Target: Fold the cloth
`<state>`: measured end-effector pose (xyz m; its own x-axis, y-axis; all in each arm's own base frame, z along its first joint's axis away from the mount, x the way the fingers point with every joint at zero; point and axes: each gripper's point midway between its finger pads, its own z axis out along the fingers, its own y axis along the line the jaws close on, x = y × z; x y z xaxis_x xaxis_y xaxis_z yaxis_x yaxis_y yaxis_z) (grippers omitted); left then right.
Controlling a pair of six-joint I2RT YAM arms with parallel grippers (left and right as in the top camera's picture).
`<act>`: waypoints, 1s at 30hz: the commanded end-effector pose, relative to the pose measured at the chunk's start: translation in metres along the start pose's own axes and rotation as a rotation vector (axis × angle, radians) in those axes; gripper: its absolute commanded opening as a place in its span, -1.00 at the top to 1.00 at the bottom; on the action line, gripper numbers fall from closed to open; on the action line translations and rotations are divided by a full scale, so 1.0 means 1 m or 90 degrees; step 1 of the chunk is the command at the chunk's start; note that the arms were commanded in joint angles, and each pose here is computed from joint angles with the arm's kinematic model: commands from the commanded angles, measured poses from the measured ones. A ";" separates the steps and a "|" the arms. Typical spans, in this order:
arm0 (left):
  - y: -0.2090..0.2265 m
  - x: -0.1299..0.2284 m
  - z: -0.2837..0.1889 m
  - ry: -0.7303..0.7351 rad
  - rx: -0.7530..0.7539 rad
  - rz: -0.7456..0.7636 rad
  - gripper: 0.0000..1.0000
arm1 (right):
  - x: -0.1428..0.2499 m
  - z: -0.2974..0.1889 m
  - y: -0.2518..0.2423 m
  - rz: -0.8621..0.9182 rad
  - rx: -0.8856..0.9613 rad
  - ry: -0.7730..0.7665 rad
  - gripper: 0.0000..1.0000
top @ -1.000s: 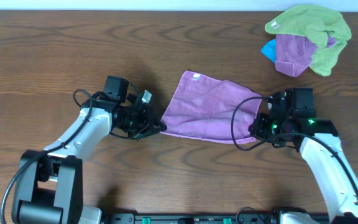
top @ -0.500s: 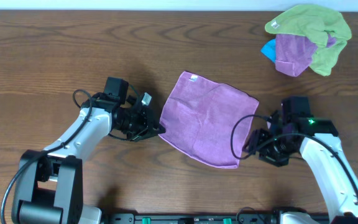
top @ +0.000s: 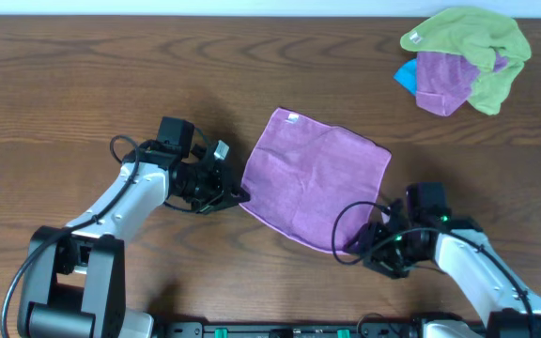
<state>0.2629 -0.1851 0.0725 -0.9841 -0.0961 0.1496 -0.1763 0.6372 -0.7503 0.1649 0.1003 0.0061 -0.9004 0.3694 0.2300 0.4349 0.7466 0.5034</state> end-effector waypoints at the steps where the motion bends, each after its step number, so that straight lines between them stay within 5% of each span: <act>1: -0.002 0.000 -0.003 -0.006 0.000 0.018 0.88 | 0.006 0.006 0.006 0.040 -0.032 0.013 -0.14; 6: -0.002 0.000 -0.003 -0.005 0.000 0.017 0.88 | -0.004 0.010 0.009 0.041 -0.047 -0.016 0.04; 11: -0.002 0.001 -0.003 -0.003 -0.001 0.015 0.88 | -0.006 0.013 0.006 0.040 -0.037 -0.030 0.97; 23: 0.003 0.025 -0.008 0.040 -0.018 -0.006 0.88 | -0.038 -0.039 0.042 -0.069 -0.038 -0.160 0.98; 30: -0.011 0.019 -0.026 -0.026 -0.030 0.034 0.88 | -0.055 -0.066 0.058 -0.098 -0.035 -0.240 0.97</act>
<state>0.2415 -0.1790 0.0947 -0.9877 -0.0716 0.1391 -0.1517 0.6560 -0.7394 0.2291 0.0936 0.0702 -0.8910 0.4422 -0.1030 0.3062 0.7527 0.5828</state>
